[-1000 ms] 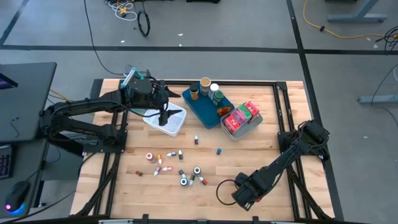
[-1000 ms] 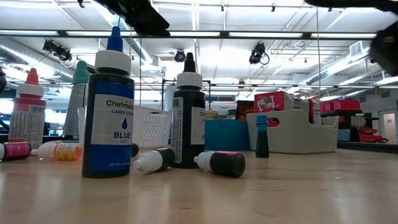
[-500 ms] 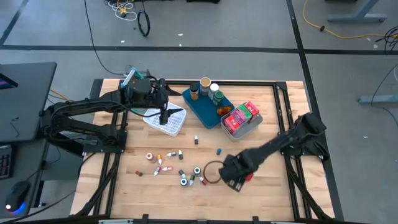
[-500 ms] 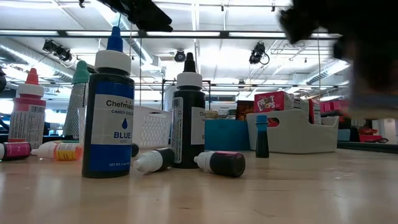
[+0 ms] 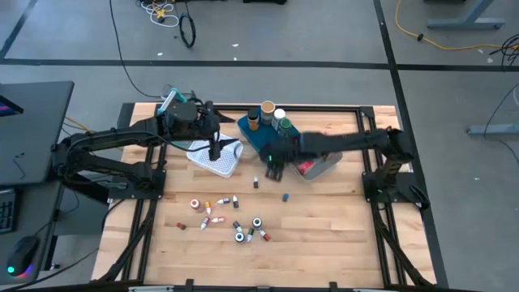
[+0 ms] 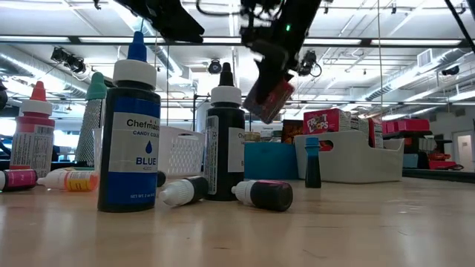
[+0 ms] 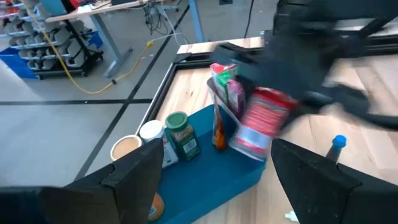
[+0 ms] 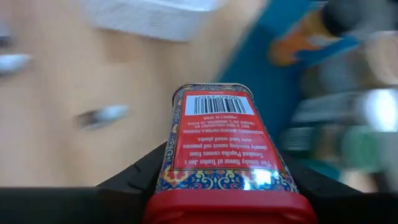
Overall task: Pick & Place Kitchen Items
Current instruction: Put the red seasoning can into the blue bin
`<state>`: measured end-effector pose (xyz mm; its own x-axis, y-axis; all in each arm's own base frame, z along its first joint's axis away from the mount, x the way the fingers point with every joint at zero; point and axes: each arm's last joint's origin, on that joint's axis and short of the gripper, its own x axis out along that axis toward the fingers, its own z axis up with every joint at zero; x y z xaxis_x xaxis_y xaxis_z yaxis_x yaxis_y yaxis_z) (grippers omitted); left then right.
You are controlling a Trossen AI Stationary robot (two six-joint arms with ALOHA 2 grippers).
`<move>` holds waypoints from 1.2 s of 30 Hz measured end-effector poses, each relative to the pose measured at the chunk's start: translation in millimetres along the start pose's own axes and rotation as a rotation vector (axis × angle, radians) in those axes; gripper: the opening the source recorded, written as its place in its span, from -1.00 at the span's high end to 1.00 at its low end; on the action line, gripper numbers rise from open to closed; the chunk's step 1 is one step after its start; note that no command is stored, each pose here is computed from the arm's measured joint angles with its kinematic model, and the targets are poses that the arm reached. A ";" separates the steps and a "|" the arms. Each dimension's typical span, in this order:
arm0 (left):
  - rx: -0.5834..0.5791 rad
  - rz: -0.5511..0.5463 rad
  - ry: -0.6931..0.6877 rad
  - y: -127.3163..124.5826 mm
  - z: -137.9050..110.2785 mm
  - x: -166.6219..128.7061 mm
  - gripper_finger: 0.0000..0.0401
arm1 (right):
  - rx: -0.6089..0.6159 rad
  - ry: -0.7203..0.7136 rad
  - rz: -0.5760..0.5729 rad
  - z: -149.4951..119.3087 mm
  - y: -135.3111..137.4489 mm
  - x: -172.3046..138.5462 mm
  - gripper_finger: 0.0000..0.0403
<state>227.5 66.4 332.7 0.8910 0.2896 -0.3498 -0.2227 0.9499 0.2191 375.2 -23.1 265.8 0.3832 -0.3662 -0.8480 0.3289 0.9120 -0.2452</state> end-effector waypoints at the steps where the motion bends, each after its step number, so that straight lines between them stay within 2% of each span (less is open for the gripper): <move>1: 0.000 0.005 0.006 0.1 -0.5 0.0 -0.52 | 0.004 -0.006 -0.020 1.9 -10.3 5.1 -0.01; 6: 0.001 0.001 0.036 -0.5 -3.4 -0.1 -0.52 | -0.005 0.005 0.021 3.4 -50.0 24.9 -0.01; 10: -0.002 0.001 0.040 -0.6 -3.8 -0.1 -0.52 | -0.007 0.042 0.032 -3.0 -61.4 41.3 -0.01; 13: -0.013 0.000 0.046 -0.7 -4.2 -0.5 -0.52 | -0.020 0.062 0.047 -10.5 -61.7 57.5 -0.01; 18: -0.027 0.002 0.040 -0.4 -3.4 -2.4 -0.52 | -0.127 0.107 0.040 -22.6 -58.9 71.3 -0.02; 22: -0.029 0.017 0.029 0.4 -1.5 -5.0 -0.52 | -0.168 0.048 0.033 -20.7 -60.2 75.9 -0.02; 27: -0.029 0.023 0.026 0.7 -0.9 -5.7 -0.52 | -0.141 0.029 0.115 -25.2 -65.4 85.5 -0.10; 36: -0.057 0.024 0.026 0.7 -0.9 -5.8 -0.52 | -0.038 -0.018 0.057 -28.5 -71.0 95.5 -0.33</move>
<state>221.8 65.6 334.1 0.8746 0.3142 -0.3693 -0.2662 0.9477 0.1759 363.9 -117.6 188.8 0.4160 -0.3168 -0.8524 0.2735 0.9375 -0.2150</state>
